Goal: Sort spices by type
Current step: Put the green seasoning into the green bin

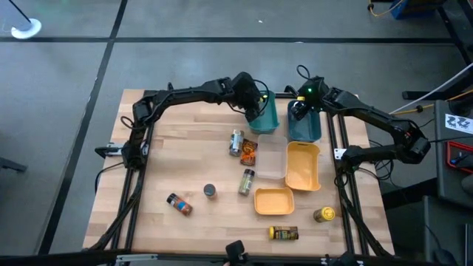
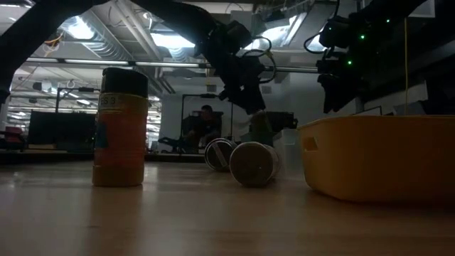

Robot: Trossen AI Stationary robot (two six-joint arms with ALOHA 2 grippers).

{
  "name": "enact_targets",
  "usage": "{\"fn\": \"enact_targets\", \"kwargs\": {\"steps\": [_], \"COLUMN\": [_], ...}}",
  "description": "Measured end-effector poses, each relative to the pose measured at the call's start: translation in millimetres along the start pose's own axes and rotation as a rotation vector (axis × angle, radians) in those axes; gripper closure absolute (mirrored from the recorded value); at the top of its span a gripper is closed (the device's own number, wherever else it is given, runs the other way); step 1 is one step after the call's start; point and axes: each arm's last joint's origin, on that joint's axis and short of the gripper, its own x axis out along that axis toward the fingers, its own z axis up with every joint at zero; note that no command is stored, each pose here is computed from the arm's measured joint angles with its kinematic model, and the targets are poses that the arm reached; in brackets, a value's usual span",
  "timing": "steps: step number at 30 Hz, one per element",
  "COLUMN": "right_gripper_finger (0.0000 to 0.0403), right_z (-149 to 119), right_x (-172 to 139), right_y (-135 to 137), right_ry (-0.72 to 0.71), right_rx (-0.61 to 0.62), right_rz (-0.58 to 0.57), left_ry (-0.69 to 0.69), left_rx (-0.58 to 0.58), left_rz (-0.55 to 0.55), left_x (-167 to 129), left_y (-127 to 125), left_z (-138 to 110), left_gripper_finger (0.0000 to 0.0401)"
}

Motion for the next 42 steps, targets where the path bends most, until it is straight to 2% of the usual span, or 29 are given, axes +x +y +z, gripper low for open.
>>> {"fn": "enact_targets", "kwargs": {"steps": [8, 24, 42], "right_gripper_finger": [0.0157, 0.0157, 0.0157], "right_z": [0, 0, 0], "right_x": [0, 0, 0], "right_y": [0, 0, 0], "right_ry": [0.000, -0.001, -0.001], "right_rx": [0.000, 0.001, 0.000], "right_rz": [0.007, 0.007, 0.007], "left_ry": [0.076, 0.081, 0.094], "left_rx": [-0.006, -0.078, -0.059], "left_rz": [0.009, 0.037, 0.037], "left_x": [29, 27, 27], "left_y": [3, 18, 18], "left_z": [-17, -17, -18], "left_gripper_finger": [0.0206, 0.0205, 0.0205]}}
